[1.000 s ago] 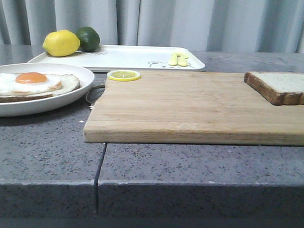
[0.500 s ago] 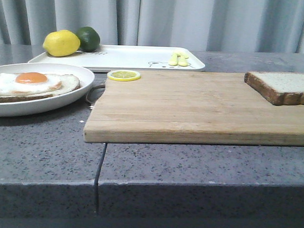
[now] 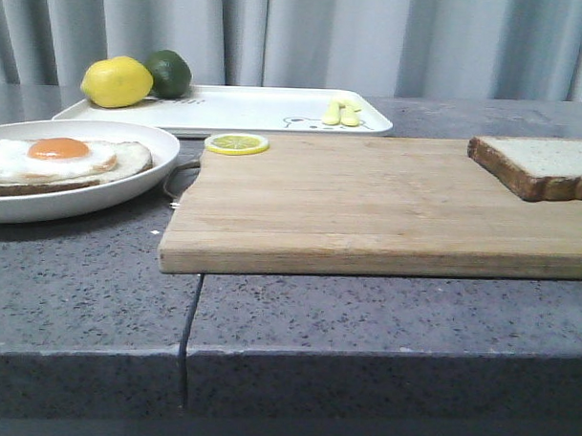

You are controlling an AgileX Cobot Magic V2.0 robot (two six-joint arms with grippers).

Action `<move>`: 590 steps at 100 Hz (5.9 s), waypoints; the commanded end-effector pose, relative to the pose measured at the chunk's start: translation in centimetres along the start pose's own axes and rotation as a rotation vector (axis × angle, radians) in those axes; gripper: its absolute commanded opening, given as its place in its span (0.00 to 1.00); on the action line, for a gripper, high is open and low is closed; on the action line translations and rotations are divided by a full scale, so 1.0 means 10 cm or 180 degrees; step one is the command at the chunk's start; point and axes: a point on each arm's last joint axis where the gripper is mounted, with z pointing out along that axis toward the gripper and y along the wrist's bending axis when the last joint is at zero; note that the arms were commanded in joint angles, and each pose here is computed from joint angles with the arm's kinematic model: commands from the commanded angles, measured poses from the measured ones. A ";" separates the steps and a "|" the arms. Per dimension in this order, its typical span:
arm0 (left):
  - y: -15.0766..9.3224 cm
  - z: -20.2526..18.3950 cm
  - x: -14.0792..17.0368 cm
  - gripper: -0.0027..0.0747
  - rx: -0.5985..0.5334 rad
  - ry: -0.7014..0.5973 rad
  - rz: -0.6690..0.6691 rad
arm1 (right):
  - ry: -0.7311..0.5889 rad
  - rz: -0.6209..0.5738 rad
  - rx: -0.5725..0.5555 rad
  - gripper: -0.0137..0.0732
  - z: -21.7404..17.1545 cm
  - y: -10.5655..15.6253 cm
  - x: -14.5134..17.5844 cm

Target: Place bread and move sandwich to tray

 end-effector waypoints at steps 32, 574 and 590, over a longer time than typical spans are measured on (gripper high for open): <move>-0.20 0.15 -1.13 0.01 0.0087 0.0208 -0.0182 | 0.0522 0.0049 0.0145 0.02 0.16 -0.01 -1.10; -0.36 0.82 -1.71 0.72 0.0164 0.1674 -0.0078 | 0.3161 0.2520 0.0026 0.70 2.06 -0.82 0.76; -0.36 0.82 -1.71 0.72 0.0164 0.1674 -0.0078 | 0.3192 0.2546 0.0030 0.70 2.06 -0.83 0.79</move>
